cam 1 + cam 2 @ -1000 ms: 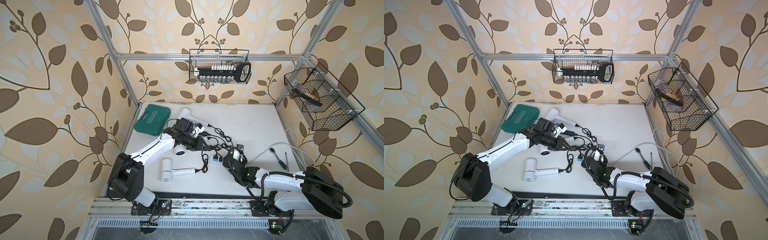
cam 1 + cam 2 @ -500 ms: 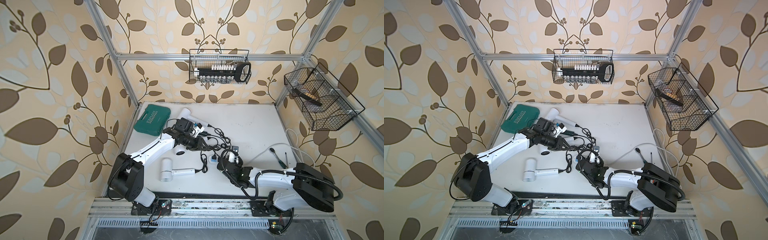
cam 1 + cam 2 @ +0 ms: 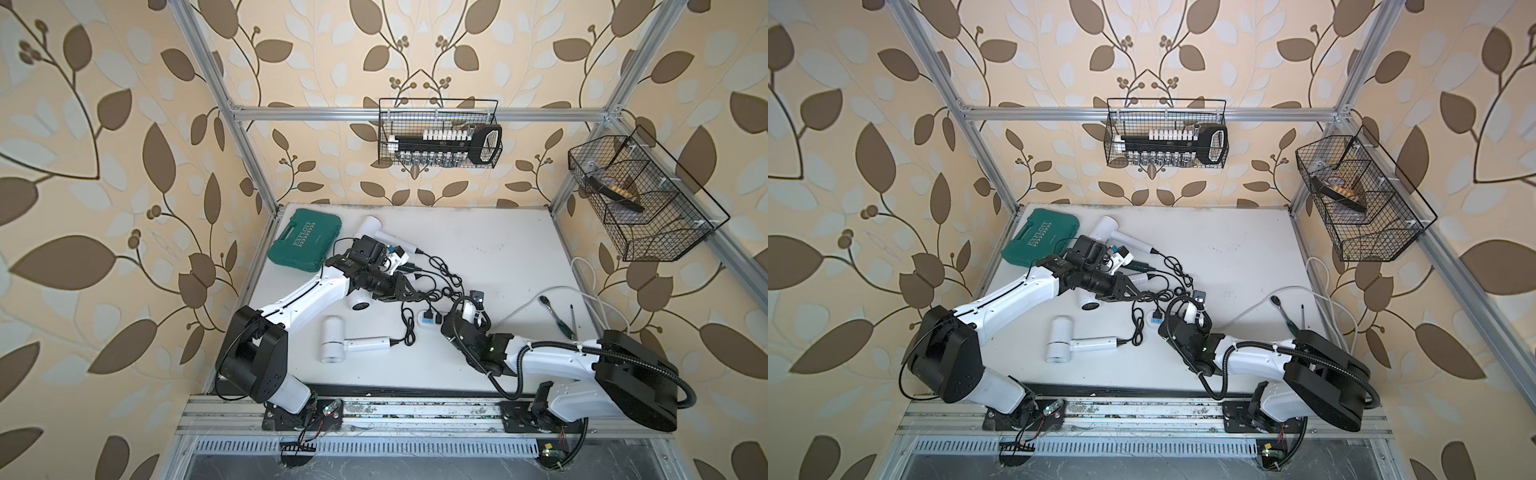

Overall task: Charge the blow dryers
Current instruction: Insert the plug into the socket.

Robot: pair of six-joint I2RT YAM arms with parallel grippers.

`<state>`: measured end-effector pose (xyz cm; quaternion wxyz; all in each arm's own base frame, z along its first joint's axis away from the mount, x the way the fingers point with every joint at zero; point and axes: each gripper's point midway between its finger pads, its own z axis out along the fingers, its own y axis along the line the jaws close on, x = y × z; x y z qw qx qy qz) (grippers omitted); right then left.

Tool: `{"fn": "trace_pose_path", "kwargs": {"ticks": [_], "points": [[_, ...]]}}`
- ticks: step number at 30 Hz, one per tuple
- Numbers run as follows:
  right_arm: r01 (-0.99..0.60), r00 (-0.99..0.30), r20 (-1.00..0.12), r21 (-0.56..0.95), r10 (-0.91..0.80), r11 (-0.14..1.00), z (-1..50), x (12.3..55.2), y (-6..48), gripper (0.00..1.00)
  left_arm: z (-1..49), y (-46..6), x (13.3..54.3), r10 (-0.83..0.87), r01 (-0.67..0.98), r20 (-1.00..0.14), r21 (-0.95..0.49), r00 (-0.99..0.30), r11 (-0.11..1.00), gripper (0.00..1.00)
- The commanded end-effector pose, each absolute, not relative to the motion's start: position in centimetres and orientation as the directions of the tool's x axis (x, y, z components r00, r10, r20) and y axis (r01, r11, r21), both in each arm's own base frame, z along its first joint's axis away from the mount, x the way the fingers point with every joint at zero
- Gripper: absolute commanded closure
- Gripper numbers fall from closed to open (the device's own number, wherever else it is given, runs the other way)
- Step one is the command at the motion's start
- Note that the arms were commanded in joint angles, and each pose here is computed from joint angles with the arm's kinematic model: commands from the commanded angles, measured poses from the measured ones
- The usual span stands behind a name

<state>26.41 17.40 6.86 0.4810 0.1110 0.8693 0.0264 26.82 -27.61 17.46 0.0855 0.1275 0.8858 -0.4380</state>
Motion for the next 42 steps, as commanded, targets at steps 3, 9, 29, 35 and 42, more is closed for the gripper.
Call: {"fn": "trace_pose_path", "kwargs": {"ticks": [3, 9, 29, 35, 42], "points": [[0.108, -0.734, -0.679, -0.108, 0.006, 0.988, 0.3, 22.2, 15.3, 1.0, 17.8, -27.2, 26.8, 0.149, 0.311, -0.277, -0.758, -0.949, 0.573, 0.68], [0.141, -0.744, -0.66, -0.004, 0.103, 0.99, -0.8, 21.7, 15.1, 1.0, 17.9, -27.1, 26.8, 0.147, 0.314, -0.282, -0.752, -0.948, 0.579, 0.68], [0.01, -0.753, -0.648, -0.185, -0.115, 0.983, 6.5, 23.9, 16.3, 0.01, 21.6, -25.9, 26.5, 0.1, 0.342, -0.35, -0.752, -0.932, 0.564, 0.62], [-0.017, -0.711, -0.694, -0.145, -0.114, 0.989, 10.7, 23.9, 15.5, 0.02, 23.6, -25.0, 26.7, 0.057, 0.355, -0.396, -0.74, -0.917, 0.572, 0.57], [0.036, -0.672, -0.741, -0.059, -0.019, 0.998, 14.9, 24.4, 11.5, 0.02, 25.2, -23.2, 28.1, -0.009, 0.344, -0.434, -0.725, -0.901, 0.597, 0.57]]}}
